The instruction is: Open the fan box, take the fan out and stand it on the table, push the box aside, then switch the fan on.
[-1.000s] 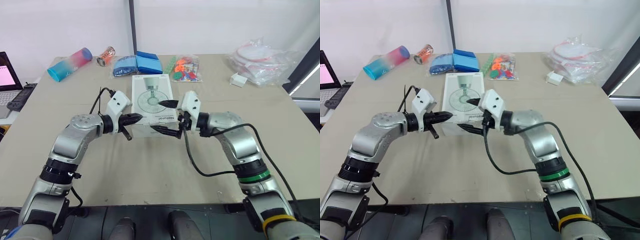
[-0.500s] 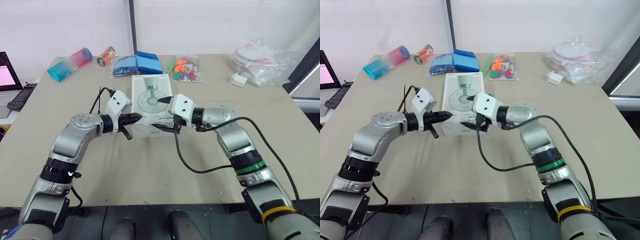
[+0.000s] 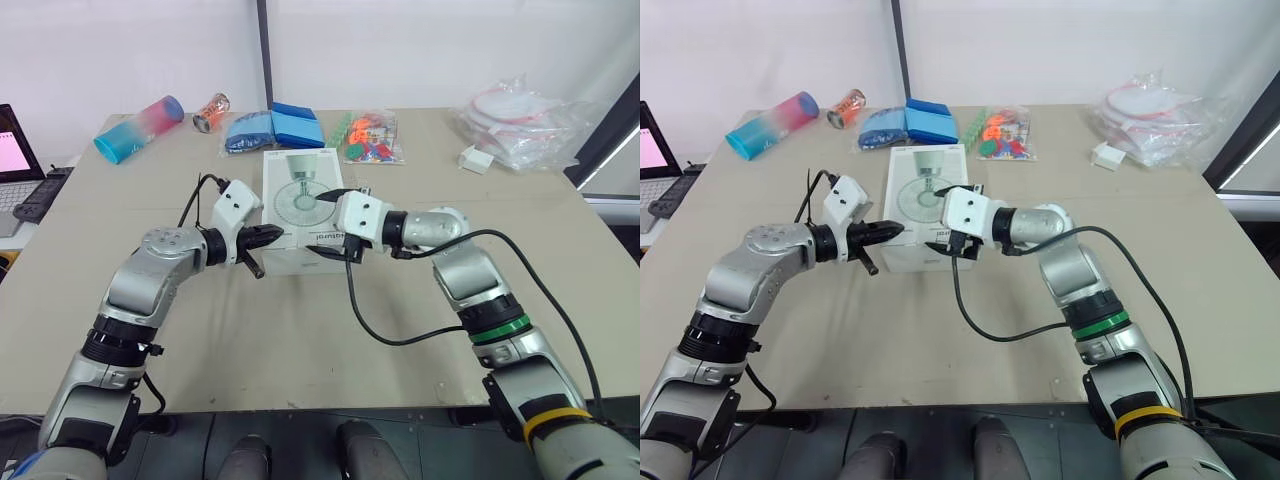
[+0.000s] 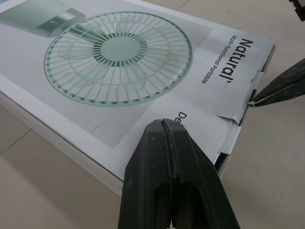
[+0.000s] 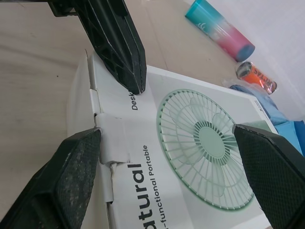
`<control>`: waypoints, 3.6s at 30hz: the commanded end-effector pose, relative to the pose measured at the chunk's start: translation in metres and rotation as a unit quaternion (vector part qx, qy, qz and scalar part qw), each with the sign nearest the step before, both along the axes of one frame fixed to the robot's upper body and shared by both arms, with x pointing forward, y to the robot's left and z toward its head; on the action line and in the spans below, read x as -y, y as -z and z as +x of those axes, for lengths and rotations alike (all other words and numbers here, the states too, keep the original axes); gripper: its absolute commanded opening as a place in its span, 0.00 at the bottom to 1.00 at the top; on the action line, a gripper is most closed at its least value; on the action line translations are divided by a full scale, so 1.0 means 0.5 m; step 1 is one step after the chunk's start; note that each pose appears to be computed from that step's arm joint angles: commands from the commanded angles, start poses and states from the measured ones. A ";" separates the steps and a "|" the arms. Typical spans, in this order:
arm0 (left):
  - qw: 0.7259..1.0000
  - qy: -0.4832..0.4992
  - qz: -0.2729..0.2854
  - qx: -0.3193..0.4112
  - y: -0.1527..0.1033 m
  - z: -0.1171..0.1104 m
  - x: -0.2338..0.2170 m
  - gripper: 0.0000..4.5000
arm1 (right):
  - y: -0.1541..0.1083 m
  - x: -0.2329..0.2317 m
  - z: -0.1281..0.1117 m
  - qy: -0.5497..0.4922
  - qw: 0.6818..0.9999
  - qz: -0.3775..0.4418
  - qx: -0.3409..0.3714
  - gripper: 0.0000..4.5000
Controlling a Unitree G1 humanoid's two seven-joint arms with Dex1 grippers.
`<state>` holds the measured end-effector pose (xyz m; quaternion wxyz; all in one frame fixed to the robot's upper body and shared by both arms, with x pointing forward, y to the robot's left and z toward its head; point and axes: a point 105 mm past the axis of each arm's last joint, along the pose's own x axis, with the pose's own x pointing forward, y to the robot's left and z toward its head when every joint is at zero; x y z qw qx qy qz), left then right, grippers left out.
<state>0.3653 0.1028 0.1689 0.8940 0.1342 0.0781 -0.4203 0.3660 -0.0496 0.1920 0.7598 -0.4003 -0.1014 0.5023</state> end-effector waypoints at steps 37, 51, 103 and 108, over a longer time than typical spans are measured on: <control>1.000 -0.010 0.013 -0.009 0.019 0.007 -0.007 0.01 | -0.047 0.000 -0.020 -0.018 0.999 0.015 0.049 1.00; 1.000 -0.007 0.010 -0.008 0.018 0.006 0.000 0.01 | -0.010 -0.006 -0.011 -0.007 0.999 -0.009 0.049 1.00; 1.000 0.008 0.009 -0.019 0.031 -0.002 0.007 0.01 | 0.046 0.066 -0.074 -0.036 0.989 -0.015 -0.144 1.00; 1.000 0.005 0.008 -0.019 0.030 -0.001 0.003 0.01 | 0.093 0.079 -0.101 -0.048 0.982 -0.060 -0.173 1.00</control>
